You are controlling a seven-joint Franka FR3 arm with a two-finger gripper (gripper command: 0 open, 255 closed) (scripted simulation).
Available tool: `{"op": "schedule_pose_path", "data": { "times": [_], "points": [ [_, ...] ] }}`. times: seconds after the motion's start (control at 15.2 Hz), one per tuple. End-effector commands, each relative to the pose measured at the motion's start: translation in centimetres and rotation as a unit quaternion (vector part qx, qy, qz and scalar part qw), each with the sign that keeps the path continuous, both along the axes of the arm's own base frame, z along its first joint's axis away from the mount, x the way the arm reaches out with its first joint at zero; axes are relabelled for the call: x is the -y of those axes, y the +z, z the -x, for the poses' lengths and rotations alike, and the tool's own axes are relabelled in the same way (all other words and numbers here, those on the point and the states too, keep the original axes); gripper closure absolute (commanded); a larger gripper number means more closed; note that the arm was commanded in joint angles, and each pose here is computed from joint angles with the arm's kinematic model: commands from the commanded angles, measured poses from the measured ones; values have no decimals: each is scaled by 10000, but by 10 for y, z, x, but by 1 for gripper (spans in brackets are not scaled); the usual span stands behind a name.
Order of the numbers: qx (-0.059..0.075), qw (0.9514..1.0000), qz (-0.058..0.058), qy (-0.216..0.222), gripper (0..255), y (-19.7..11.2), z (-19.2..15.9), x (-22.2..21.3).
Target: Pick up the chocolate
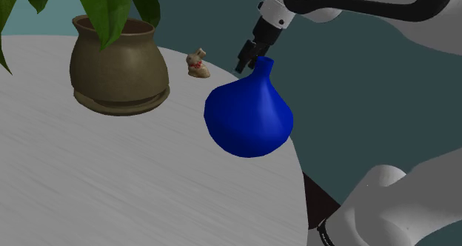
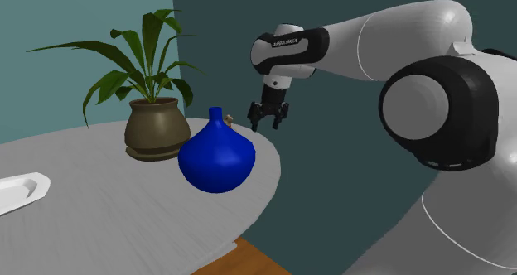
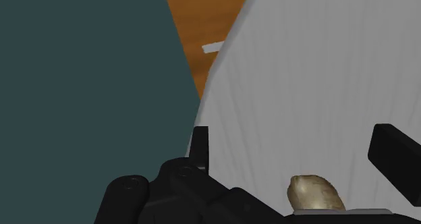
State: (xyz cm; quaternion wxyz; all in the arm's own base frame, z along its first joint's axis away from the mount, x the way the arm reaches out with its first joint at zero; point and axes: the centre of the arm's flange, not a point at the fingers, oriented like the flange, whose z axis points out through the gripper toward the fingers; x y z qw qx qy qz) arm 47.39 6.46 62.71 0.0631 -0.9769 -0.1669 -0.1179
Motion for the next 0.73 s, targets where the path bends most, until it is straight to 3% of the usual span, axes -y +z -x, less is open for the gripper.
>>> {"op": "schedule_pose_path", "data": {
  "times": [0.0,0.33,0.66],
  "points": [
    [137,9995,-30,283,0,4,-17,-12],
    [462,9942,-107,968,0,17,-57,-50],
    [784,9831,-183,1647,0,33,-91,-92]
  ]
}}
